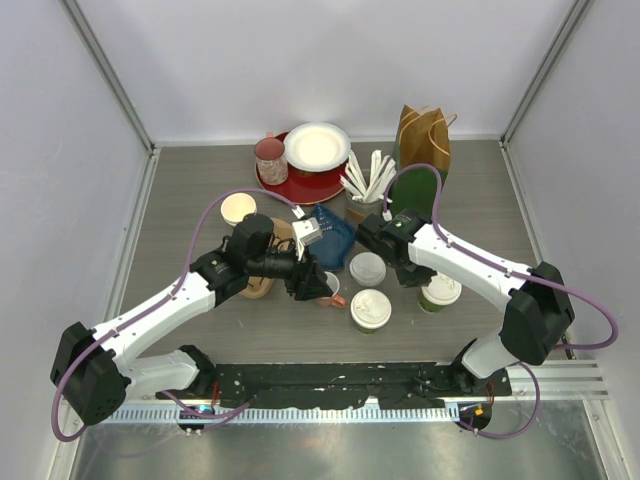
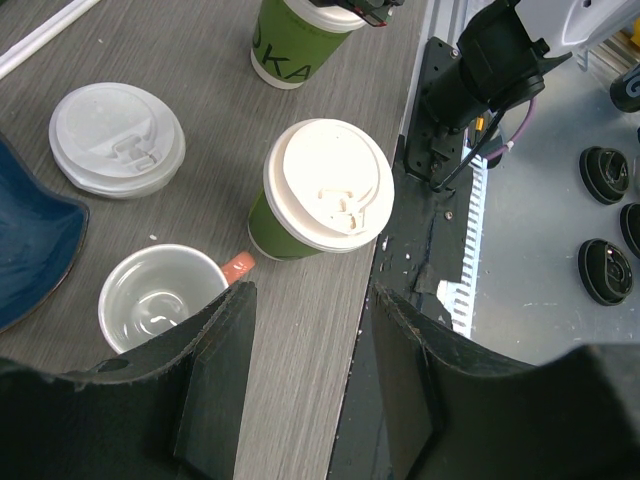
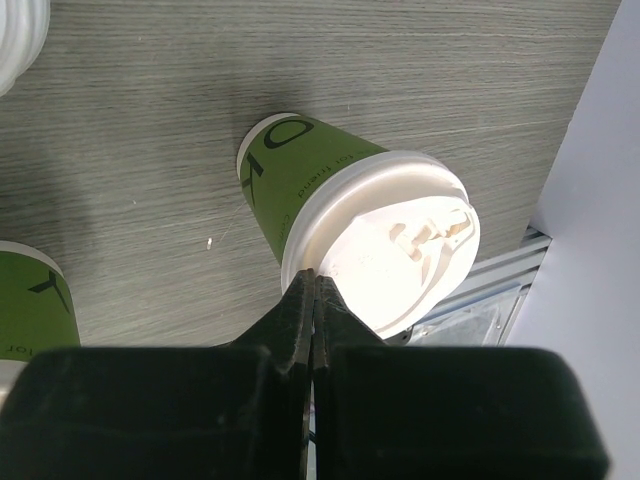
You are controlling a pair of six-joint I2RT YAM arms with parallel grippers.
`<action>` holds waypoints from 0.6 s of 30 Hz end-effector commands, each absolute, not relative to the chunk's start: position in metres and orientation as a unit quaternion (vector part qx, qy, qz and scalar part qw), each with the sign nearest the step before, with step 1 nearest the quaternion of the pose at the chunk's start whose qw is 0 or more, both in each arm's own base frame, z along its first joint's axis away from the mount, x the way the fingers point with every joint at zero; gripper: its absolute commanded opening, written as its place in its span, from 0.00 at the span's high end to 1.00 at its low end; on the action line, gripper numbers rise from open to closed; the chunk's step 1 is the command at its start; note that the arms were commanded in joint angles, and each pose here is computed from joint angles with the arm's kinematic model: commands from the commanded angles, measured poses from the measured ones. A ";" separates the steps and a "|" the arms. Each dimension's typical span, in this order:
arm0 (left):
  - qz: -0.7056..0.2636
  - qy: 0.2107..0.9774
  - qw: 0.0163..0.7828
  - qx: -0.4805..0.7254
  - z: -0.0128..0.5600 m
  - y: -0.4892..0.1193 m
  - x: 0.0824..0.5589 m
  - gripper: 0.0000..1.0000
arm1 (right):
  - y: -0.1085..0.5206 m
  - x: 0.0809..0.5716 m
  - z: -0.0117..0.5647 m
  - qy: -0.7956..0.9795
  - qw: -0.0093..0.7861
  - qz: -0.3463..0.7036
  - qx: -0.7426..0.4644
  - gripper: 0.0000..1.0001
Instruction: Pack the takeout coffee
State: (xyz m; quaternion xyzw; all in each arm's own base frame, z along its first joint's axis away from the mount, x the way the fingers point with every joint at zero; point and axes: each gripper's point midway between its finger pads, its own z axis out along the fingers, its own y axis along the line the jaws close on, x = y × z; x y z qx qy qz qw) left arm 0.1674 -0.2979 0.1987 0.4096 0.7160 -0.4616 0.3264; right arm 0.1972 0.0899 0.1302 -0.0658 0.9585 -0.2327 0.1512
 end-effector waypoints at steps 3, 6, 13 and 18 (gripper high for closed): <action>-0.468 0.696 0.346 0.420 0.215 -0.300 0.169 0.47 | 0.068 0.177 0.148 0.952 0.108 -0.274 -0.082 0.83; -0.468 0.696 0.346 0.421 0.215 -0.299 0.169 0.46 | 0.069 0.177 0.150 0.953 0.113 -0.269 -0.078 0.65; -0.467 0.696 0.347 0.421 0.215 -0.299 0.169 0.47 | 0.074 0.181 0.156 0.956 0.127 -0.255 -0.070 0.55; -0.469 0.694 0.347 0.421 0.216 -0.299 0.168 0.46 | 0.084 0.191 0.174 0.958 0.168 -0.226 -0.054 0.45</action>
